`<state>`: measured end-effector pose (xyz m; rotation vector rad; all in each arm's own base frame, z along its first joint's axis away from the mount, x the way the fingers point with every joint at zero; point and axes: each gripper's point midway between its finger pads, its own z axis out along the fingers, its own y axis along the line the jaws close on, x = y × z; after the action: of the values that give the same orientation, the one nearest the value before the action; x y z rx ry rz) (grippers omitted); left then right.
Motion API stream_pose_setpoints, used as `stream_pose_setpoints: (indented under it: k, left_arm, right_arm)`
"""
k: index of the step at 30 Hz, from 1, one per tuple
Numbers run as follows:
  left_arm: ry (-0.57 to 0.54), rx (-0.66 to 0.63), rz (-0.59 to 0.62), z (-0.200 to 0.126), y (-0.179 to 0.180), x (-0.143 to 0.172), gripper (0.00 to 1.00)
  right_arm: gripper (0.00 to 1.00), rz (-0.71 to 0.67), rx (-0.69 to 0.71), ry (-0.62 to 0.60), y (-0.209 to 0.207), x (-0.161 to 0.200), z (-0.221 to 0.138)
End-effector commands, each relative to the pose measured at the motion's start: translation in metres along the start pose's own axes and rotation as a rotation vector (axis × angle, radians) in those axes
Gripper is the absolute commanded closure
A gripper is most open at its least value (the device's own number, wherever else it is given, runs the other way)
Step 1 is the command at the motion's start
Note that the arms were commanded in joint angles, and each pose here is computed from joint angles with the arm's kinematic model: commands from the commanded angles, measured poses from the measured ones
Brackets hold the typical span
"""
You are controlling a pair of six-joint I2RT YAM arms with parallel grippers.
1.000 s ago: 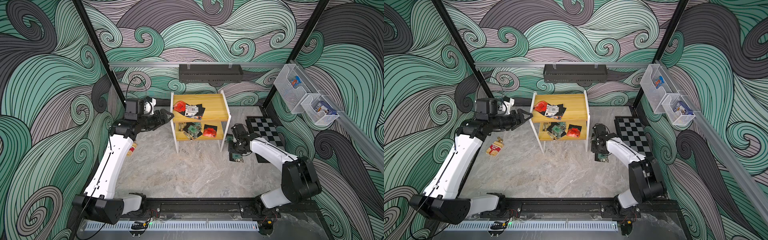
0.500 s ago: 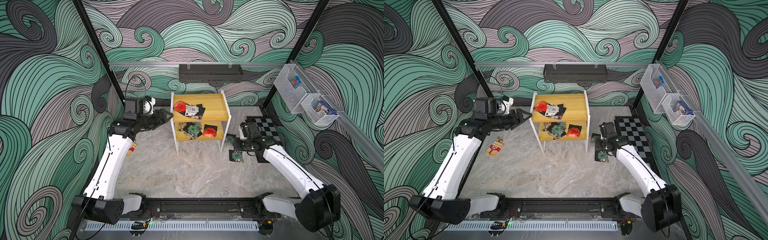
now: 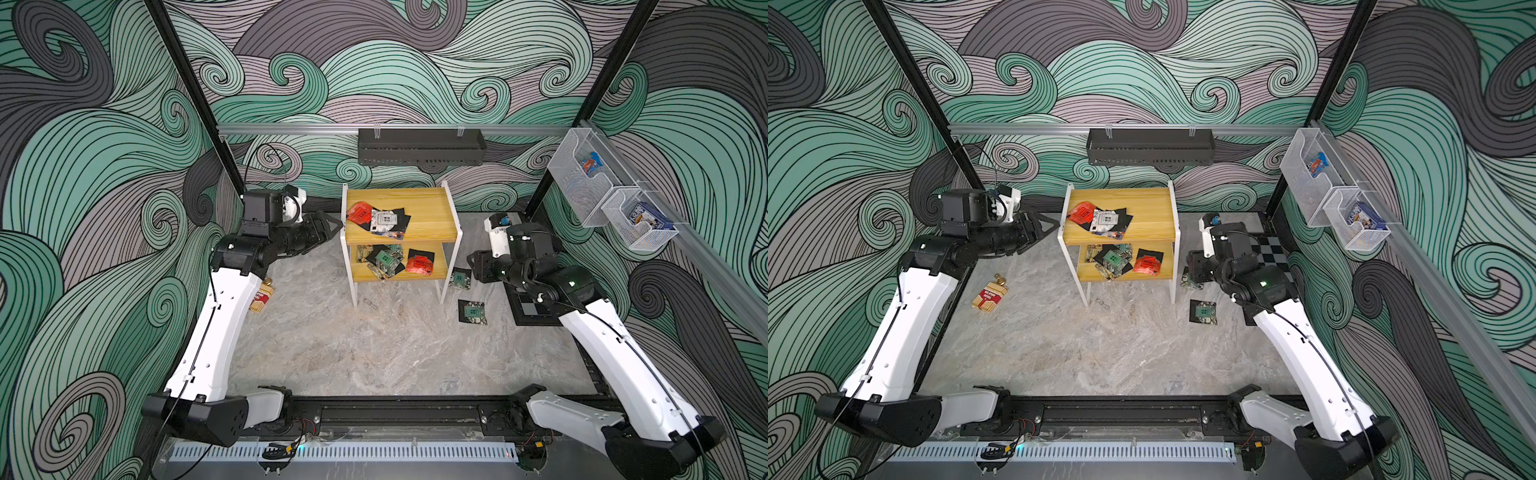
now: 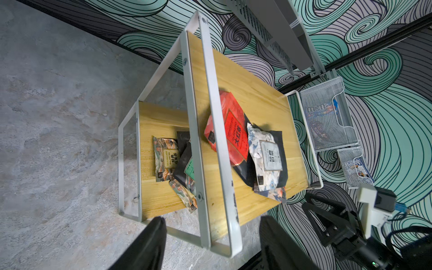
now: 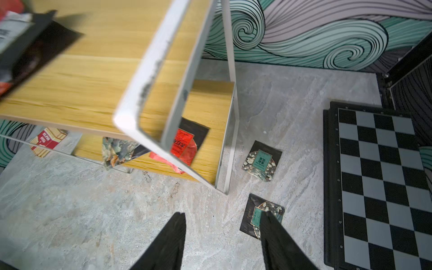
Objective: Remove the tea bags from the shelf
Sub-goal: Pick up the tea bag from the shelf.
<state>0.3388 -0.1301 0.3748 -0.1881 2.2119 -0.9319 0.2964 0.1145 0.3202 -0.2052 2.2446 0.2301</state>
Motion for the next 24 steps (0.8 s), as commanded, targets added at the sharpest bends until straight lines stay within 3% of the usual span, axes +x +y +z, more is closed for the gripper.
stream_pose_setpoints:
  k: [1, 9, 24]
  left_arm:
    - [-0.032, 0.007, 0.013, -0.006, -0.009, -0.013, 0.33]
    - [-0.049, 0.017, 0.056, -0.006, -0.024, -0.023, 0.34]
    - [-0.022, 0.005, 0.068, -0.002, -0.020, -0.012, 0.34]
  right_arm:
    - [0.43, -0.052, -0.048, -0.036, 0.014, -0.019, -0.014]
    - [0.40, -0.073, -0.240, -0.060, 0.055, -0.063, -0.026]
    - [0.37, -0.008, -0.508, 0.023, 0.126, -0.110, 0.004]
